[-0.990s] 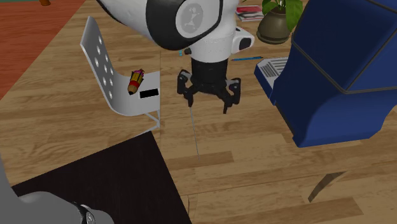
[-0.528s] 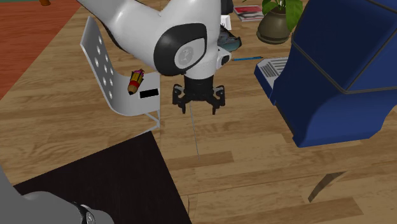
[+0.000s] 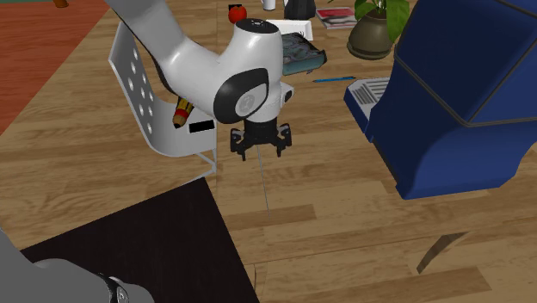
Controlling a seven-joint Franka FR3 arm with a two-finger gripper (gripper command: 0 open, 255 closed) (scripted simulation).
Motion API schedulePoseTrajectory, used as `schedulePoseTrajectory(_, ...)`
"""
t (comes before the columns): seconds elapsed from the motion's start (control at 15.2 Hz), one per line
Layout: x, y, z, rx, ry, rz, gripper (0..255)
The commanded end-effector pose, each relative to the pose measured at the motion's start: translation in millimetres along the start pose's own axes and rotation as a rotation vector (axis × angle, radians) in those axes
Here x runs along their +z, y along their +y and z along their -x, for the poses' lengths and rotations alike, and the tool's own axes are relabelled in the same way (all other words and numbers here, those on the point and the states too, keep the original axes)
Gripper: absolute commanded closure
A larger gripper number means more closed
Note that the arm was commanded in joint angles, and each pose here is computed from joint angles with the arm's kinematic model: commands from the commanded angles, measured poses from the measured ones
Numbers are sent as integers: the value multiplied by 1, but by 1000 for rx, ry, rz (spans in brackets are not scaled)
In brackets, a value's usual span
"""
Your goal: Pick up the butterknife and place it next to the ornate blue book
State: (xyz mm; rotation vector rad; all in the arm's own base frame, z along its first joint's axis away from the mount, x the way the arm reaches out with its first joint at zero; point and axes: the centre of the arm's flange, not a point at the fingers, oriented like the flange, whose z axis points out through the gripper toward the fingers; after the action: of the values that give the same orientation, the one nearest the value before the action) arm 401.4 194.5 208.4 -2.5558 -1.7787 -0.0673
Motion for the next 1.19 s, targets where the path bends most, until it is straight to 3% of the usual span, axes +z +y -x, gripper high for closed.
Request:
schedulePoseTrajectory(0.0,10,-1,-1,-4,1,0,0)
schedulePoseTrajectory(0.26,34,-1,-1,-4,1,0,0)
schedulePoseTrajectory(0.79,34,-1,-1,-4,1,0,0)
schedulePoseTrajectory(0.86,34,-1,-1,-4,1,0,255)
schedulePoseTrajectory(1.12,34,-1,-1,-4,1,0,255)
